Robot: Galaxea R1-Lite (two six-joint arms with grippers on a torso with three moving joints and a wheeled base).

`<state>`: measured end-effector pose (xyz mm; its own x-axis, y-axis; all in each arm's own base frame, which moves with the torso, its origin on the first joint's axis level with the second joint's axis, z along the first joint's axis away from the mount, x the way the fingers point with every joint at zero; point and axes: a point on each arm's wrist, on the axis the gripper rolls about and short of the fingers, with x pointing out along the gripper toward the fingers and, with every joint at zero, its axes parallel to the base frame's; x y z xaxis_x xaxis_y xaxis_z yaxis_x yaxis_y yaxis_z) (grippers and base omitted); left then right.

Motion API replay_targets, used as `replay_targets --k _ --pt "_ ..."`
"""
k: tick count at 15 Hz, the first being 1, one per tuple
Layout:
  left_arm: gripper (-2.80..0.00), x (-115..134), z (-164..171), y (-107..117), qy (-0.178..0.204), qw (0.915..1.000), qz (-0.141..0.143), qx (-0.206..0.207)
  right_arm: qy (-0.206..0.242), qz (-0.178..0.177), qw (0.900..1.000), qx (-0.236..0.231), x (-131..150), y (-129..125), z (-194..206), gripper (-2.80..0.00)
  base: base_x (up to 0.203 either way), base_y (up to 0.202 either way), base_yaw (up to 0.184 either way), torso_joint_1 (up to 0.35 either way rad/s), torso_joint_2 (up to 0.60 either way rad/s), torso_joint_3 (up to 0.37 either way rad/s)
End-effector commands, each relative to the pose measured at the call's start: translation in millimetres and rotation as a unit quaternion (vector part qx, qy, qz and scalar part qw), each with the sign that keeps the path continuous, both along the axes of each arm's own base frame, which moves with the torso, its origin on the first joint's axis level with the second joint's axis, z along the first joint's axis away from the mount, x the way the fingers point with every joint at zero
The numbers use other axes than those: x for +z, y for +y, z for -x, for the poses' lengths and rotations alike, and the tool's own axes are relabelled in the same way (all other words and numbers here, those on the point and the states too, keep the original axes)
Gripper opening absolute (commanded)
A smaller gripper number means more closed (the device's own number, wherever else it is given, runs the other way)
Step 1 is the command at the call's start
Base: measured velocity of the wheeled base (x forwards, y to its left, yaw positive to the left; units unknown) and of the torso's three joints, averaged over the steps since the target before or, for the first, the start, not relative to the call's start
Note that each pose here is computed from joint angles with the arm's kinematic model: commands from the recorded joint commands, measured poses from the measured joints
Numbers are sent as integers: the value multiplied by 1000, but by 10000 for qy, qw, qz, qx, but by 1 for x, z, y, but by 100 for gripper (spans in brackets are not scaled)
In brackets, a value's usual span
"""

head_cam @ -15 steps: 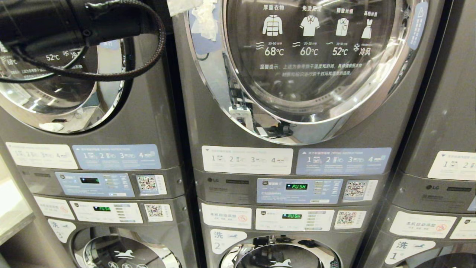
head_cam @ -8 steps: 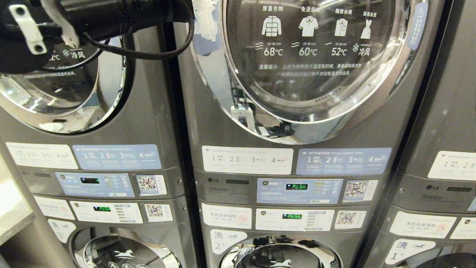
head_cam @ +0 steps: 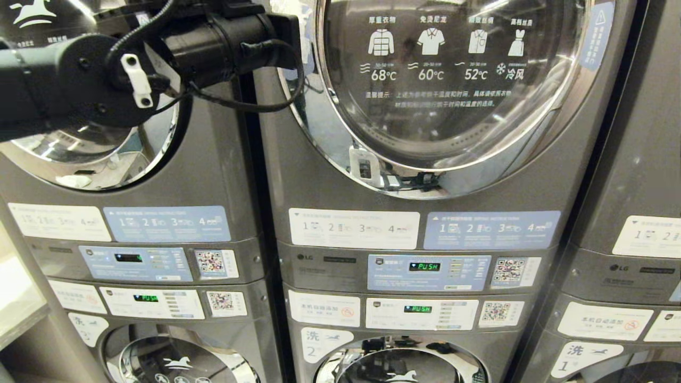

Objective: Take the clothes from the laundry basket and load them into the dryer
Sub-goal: Close the dryer

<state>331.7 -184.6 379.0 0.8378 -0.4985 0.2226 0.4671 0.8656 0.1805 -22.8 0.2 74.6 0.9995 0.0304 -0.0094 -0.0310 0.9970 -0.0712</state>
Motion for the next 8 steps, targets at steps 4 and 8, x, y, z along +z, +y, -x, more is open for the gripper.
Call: replay_targets --k 4,8 --pt "-280 -22 -32 -4 -201 9977 112 644 0 -35 10000 1 0 0 0 -280 0 0 0 0 0 0" --pt "-280 -33 -42 -7 -135 9978 67 647 0 -35 10000 1 0 0 0 -280 0 0 0 0 0 0"
